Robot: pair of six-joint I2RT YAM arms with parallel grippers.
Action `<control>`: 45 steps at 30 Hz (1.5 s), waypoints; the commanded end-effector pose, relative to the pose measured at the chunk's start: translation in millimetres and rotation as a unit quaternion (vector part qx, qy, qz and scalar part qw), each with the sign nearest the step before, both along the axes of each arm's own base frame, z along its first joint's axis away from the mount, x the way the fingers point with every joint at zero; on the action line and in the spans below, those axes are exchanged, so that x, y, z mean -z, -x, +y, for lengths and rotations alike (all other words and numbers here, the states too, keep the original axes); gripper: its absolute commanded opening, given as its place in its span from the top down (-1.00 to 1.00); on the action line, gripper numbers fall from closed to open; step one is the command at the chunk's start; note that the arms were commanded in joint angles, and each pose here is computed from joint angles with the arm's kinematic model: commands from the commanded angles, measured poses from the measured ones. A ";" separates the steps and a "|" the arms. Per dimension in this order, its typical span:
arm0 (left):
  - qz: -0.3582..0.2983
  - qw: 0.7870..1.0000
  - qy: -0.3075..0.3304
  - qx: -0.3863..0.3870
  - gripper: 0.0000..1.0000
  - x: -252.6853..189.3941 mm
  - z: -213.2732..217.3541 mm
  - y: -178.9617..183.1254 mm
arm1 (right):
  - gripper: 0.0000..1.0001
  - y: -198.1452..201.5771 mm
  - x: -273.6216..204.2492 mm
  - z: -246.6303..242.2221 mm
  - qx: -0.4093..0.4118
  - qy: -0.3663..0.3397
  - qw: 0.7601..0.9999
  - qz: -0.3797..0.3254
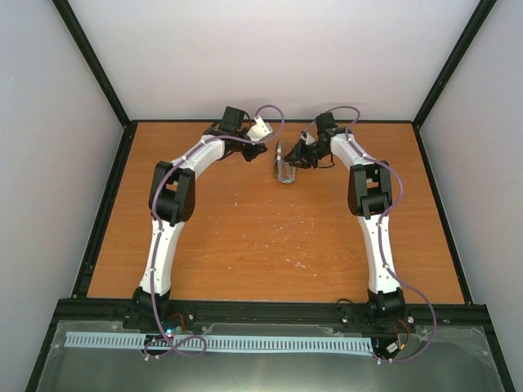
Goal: Organize the sunglasses
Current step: Place the sunglasses in the sunglasses case.
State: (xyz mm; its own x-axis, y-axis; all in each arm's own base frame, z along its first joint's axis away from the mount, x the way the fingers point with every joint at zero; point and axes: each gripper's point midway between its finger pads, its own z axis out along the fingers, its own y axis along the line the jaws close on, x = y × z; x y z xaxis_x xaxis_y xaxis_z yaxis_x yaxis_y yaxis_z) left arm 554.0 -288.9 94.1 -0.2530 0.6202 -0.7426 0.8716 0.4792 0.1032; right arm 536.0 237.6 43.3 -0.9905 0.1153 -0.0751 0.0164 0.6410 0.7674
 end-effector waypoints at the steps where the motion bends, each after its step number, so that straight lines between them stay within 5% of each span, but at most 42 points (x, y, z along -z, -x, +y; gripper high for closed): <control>1: -0.019 1.000 0.023 0.008 0.65 -31.0 -12.0 -1.4 | 0.46 -3.5 -33.0 -7.5 0.004 0.012 0.999 -0.030; 28: -0.018 1.000 0.014 0.021 0.66 -27.3 -32.0 15.5 | 0.43 0.3 -55.3 -25.4 0.006 0.039 0.998 -0.052; 37: -0.019 1.000 0.014 0.019 0.66 -26.5 -31.6 16.8 | 0.80 -0.2 -34.4 -74.4 0.074 0.121 0.989 -0.045; 45: -0.019 0.999 0.013 0.023 0.66 -26.0 -32.5 17.8 | 0.90 10.4 3.6 -63.6 0.058 0.124 0.991 -0.010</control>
State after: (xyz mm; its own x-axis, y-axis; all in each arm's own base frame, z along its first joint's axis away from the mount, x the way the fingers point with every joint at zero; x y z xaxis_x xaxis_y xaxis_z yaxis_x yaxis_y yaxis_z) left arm 534.8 -316.4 85.2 -0.2411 0.6354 -0.7336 0.8933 0.4408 0.0882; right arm 528.7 165.8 55.3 -0.9650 0.2199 -0.1428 0.0910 0.7918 0.6040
